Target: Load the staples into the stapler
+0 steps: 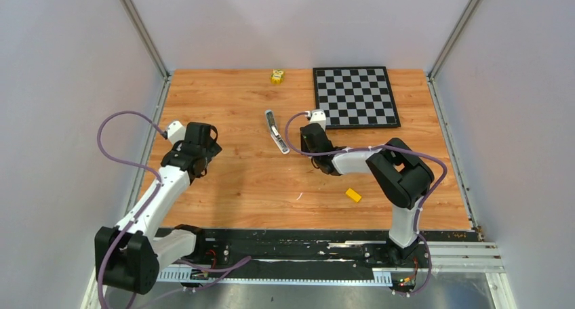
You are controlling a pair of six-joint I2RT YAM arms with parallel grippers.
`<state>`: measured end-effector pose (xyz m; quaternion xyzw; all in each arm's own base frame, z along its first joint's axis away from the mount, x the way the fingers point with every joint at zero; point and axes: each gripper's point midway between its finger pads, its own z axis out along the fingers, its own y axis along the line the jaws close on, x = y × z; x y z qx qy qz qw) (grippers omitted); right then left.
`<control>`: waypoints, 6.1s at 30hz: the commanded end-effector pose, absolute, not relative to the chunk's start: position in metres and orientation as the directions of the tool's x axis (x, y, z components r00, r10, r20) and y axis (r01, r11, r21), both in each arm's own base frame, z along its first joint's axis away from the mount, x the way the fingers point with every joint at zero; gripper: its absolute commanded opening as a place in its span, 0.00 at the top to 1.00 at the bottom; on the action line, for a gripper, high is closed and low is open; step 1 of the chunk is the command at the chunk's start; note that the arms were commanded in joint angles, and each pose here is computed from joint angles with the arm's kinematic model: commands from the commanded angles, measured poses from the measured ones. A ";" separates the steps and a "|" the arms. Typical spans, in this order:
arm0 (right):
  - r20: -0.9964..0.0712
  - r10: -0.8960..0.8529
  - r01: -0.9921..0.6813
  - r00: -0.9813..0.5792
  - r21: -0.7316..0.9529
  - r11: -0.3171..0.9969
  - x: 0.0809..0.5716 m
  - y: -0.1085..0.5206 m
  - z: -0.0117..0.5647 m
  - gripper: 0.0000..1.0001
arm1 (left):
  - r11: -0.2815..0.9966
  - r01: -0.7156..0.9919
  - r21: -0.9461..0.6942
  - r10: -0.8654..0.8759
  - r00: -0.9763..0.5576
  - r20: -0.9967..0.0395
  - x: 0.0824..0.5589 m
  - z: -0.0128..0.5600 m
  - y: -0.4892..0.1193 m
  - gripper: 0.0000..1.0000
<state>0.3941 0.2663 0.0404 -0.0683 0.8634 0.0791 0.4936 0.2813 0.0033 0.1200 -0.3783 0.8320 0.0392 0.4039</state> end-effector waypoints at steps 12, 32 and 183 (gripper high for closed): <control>-0.900 -0.025 -0.284 -0.434 0.111 0.952 0.367 0.265 0.110 0.28 | 0.727 -0.682 0.080 -0.443 -0.555 -0.704 0.306 0.087 0.069 0.01; -0.949 0.039 -0.390 -0.314 0.167 0.906 0.337 0.254 0.187 0.06 | 0.812 -0.583 -0.001 -0.486 -0.677 -0.552 0.333 0.025 0.076 0.13; -0.489 -0.148 -0.502 -0.860 0.757 0.417 0.245 0.301 0.067 0.65 | 0.702 0.702 -0.120 0.449 -0.567 -0.690 0.213 0.010 -0.284 0.35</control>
